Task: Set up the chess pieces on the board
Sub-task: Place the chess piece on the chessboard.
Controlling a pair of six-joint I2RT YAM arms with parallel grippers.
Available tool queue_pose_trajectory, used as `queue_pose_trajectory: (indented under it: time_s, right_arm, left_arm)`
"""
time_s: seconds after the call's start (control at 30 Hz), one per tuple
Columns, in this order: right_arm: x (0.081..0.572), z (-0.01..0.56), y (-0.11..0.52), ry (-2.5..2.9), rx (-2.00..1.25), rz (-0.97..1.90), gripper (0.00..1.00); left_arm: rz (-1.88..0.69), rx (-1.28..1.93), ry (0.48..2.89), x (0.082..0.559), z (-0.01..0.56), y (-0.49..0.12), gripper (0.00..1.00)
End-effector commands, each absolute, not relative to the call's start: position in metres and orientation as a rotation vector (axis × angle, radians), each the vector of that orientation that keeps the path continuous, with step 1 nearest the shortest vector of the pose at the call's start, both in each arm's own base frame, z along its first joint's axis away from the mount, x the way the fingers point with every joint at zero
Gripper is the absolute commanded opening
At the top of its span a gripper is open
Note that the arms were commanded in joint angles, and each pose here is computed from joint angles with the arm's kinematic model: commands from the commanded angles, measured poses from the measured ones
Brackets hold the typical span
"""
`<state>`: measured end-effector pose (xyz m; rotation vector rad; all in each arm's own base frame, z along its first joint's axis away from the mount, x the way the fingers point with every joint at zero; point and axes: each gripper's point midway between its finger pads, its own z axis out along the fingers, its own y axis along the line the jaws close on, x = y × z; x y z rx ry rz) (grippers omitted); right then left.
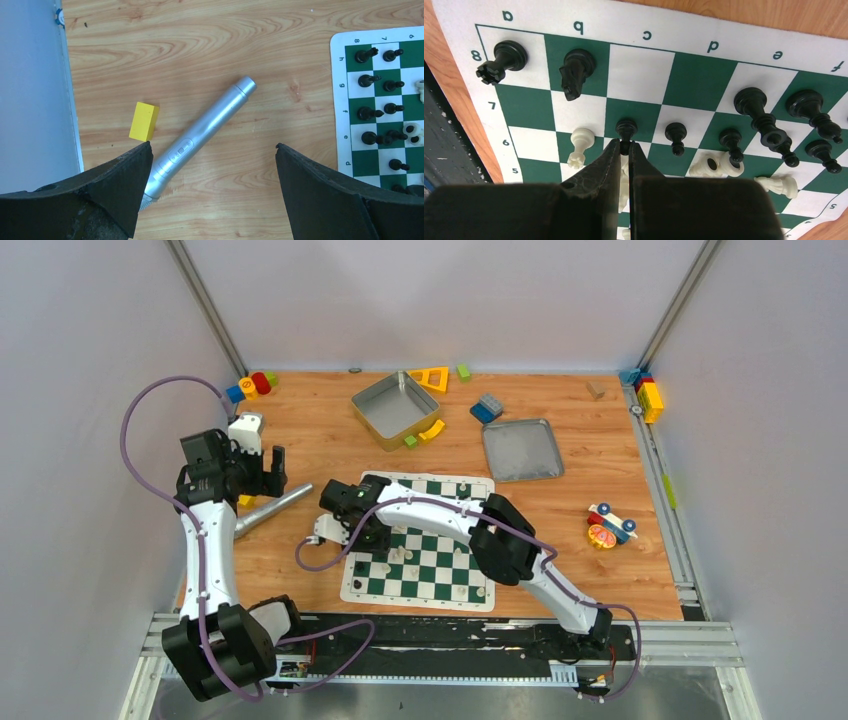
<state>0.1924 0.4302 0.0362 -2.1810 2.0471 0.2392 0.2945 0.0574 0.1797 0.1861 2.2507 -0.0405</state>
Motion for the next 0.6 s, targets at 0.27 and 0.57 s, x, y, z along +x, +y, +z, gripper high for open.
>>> queue_pose_trajectory:
  time_s: [0.27,0.57]
  right_arm:
    - [0.1916,0.0365,0.4403,2.001,-2.202,0.211,0.02]
    - [0.1929,0.0385,0.4435,2.005,-2.181,0.207,0.23]
  left_arm:
    - [-0.026,0.174,2.199,0.2978,0.1946,0.0597,1.0]
    - [-0.025,0.176,2.2,0.2976,0.1942,0.0598,1.0]
